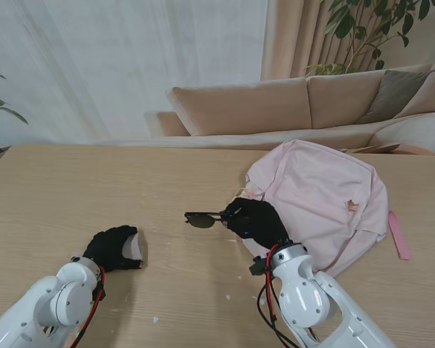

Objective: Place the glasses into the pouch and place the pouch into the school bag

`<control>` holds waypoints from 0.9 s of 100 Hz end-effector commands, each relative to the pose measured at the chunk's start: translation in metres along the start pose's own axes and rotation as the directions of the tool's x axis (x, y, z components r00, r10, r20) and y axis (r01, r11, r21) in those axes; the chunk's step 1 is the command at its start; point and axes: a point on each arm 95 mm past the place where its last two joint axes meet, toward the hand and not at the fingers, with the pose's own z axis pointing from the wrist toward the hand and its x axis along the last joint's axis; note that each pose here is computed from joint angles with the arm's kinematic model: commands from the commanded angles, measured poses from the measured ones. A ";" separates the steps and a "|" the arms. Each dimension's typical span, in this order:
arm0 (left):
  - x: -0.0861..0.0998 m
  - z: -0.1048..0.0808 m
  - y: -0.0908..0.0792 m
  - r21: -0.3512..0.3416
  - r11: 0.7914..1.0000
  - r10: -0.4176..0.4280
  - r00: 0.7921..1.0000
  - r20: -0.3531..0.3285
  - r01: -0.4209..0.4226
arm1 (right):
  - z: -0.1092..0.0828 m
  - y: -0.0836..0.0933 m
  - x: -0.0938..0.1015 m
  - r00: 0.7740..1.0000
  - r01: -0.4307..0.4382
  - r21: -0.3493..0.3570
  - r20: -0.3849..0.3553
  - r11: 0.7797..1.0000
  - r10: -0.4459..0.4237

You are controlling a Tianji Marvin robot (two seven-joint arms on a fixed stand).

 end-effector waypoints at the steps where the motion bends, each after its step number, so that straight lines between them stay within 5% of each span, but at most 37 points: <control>1: 0.004 -0.002 0.005 -0.013 1.000 -0.020 1.000 -0.013 0.020 | -0.002 -0.005 0.000 1.000 -0.008 0.022 0.003 1.000 0.008; 90: 0.012 -0.022 -0.008 0.124 0.989 -0.062 0.986 -0.152 0.081 | 0.002 -0.006 0.005 1.000 -0.007 0.043 -0.013 0.999 0.008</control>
